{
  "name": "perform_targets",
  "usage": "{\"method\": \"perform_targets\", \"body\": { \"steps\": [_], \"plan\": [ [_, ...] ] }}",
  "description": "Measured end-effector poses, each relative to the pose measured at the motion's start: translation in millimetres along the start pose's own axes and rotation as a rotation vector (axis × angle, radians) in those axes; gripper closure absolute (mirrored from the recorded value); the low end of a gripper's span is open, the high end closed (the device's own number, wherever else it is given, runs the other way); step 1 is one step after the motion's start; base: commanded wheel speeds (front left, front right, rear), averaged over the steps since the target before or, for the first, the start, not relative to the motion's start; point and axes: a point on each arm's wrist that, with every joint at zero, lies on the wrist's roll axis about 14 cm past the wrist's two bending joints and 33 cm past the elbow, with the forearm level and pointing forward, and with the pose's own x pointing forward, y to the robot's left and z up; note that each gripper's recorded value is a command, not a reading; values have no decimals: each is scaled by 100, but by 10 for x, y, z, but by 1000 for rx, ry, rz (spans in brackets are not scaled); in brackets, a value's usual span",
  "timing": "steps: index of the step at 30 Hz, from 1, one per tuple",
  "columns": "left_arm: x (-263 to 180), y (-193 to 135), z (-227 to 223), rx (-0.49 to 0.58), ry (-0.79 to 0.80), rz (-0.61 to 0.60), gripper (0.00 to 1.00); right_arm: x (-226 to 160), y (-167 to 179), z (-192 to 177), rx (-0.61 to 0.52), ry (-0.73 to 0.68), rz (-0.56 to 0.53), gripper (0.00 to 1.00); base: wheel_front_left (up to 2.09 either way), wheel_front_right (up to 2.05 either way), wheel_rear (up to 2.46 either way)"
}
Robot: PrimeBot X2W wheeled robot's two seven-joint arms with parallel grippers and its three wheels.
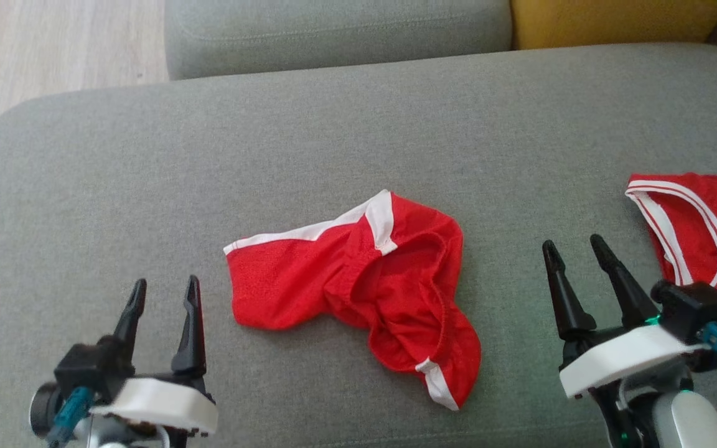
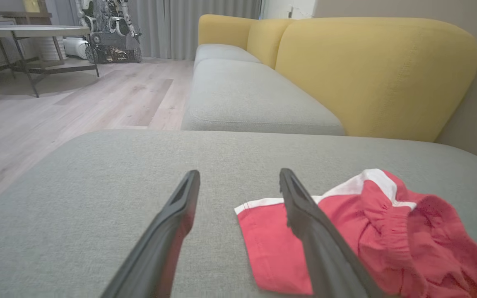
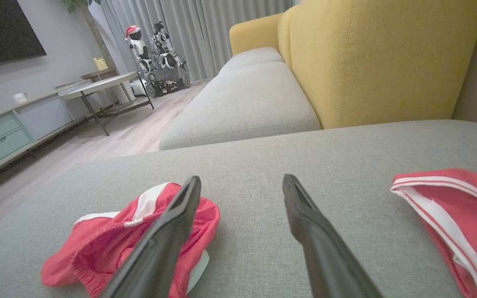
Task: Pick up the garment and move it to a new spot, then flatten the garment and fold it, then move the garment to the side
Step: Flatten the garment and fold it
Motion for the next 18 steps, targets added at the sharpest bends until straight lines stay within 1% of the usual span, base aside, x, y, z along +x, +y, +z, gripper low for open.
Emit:
{"method": "perform_targets", "body": {
  "steps": [7,12,18],
  "plan": [
    [-100,-44,-15,-4,18,-8,0,-49,22,116,-14,-31,4,0,0,0,0],
    [-103,-81,21,-4,8,-18,0,-130,6,73,-11,-20,-6,0,0,0,0],
    [-123,-74,-3,-2,17,-13,0,-131,1,99,-14,-24,-8,0,0,0,0]
  ]
}}
